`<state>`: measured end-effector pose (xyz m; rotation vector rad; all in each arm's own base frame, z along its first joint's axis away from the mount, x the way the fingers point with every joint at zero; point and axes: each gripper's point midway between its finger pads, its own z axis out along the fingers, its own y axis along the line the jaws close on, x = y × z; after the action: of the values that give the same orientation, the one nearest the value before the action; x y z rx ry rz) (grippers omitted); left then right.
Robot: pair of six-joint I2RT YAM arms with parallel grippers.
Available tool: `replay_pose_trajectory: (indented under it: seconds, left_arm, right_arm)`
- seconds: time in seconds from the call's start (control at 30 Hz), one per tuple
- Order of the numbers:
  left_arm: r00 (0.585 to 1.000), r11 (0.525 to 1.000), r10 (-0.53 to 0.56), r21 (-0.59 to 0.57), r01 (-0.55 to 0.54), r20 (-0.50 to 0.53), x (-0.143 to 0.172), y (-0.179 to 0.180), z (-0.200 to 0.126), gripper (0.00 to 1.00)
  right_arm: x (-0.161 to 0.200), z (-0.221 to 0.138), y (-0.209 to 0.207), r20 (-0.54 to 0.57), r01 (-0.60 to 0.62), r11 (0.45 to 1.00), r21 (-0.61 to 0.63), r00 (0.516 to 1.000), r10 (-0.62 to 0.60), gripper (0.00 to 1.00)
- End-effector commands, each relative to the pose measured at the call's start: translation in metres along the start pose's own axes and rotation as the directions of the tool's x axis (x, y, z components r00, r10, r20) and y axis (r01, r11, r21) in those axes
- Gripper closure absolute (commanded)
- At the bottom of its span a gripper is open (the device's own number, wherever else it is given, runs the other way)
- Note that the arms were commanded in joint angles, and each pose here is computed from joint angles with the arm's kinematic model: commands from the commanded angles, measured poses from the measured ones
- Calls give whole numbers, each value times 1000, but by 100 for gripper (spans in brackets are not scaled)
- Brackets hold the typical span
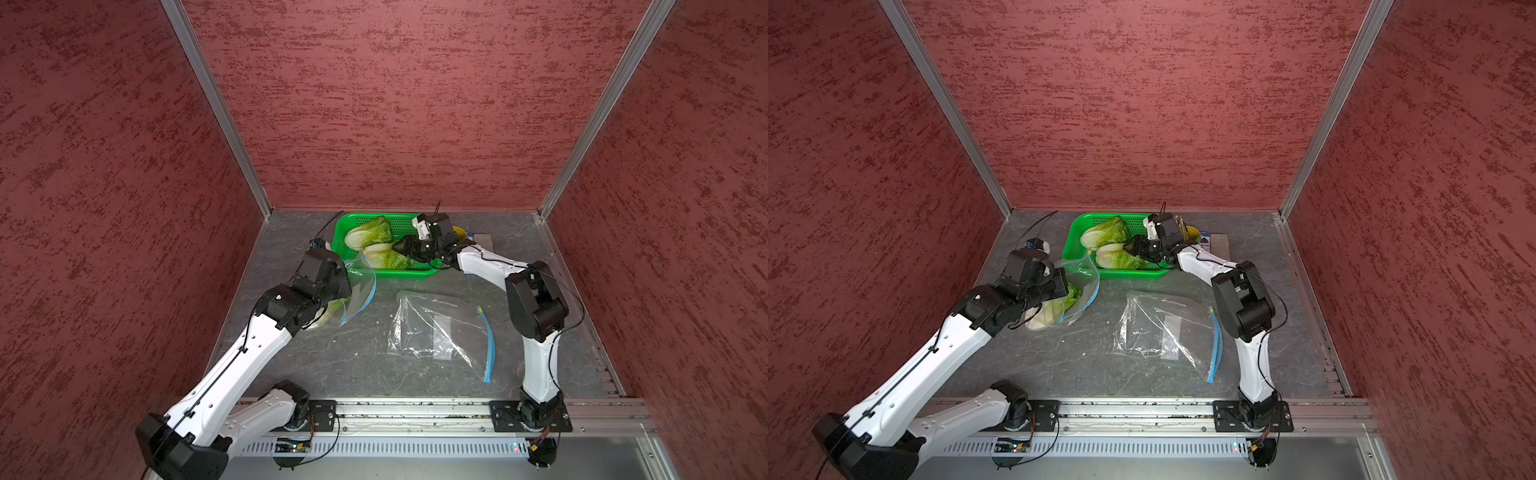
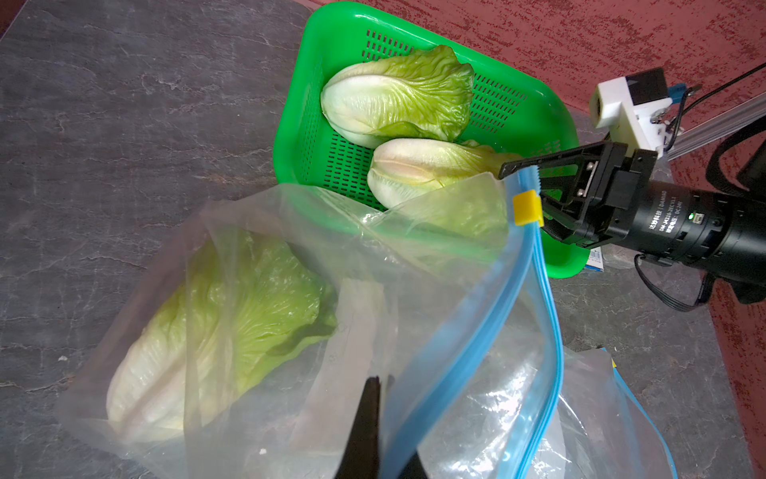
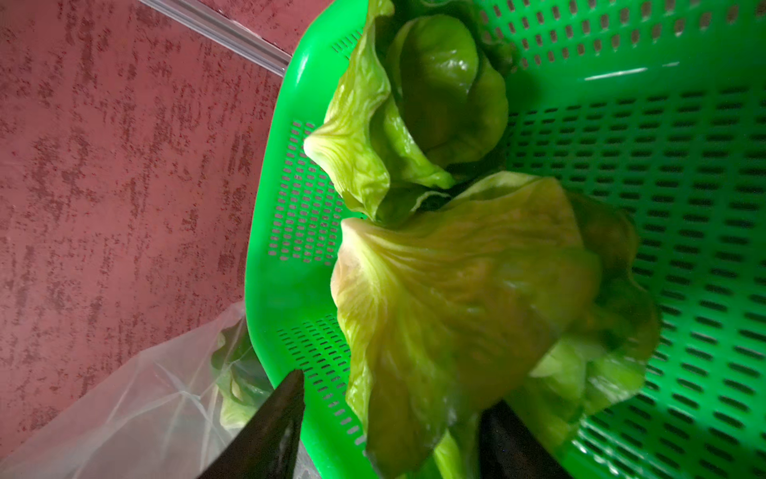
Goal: Put the chinese cabbages into a zipper bag and zip it
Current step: Pick up the Chinese cabbage from the basket.
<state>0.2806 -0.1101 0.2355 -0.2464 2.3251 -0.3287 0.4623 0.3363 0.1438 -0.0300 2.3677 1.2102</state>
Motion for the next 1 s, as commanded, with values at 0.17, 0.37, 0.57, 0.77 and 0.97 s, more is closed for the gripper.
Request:
replay_pose_trajectory:
  seconds: [0.17, 0.37, 0.57, 0.77, 0.97]
  left_arm:
    - [998, 1000, -6, -5, 7, 60, -15, 0, -6, 100]
    - [997, 999, -2, -37, 5, 72, -19, 6, -9, 100]
    - [996, 999, -7, -36, 10, 84, -22, 7, -13, 100]
    - [996, 999, -7, -34, 10, 87, -23, 7, -13, 100]
    - [996, 999, -11, -48, 15, 90, -24, 12, -13, 100]
  right_arm:
    - [-10, 3, 14, 40, 13, 997, -77, 999, -10, 53]
    - [-7, 7, 17, 43, 11, 996, -90, 999, -7, 64]
    - [-3, 15, 19, 32, 18, 997, -81, 999, -15, 65]
    - [0, 21, 16, 28, 12, 997, -71, 1000, -10, 74]
    - [-9, 10, 29, 63, 29, 996, -86, 998, -24, 86]
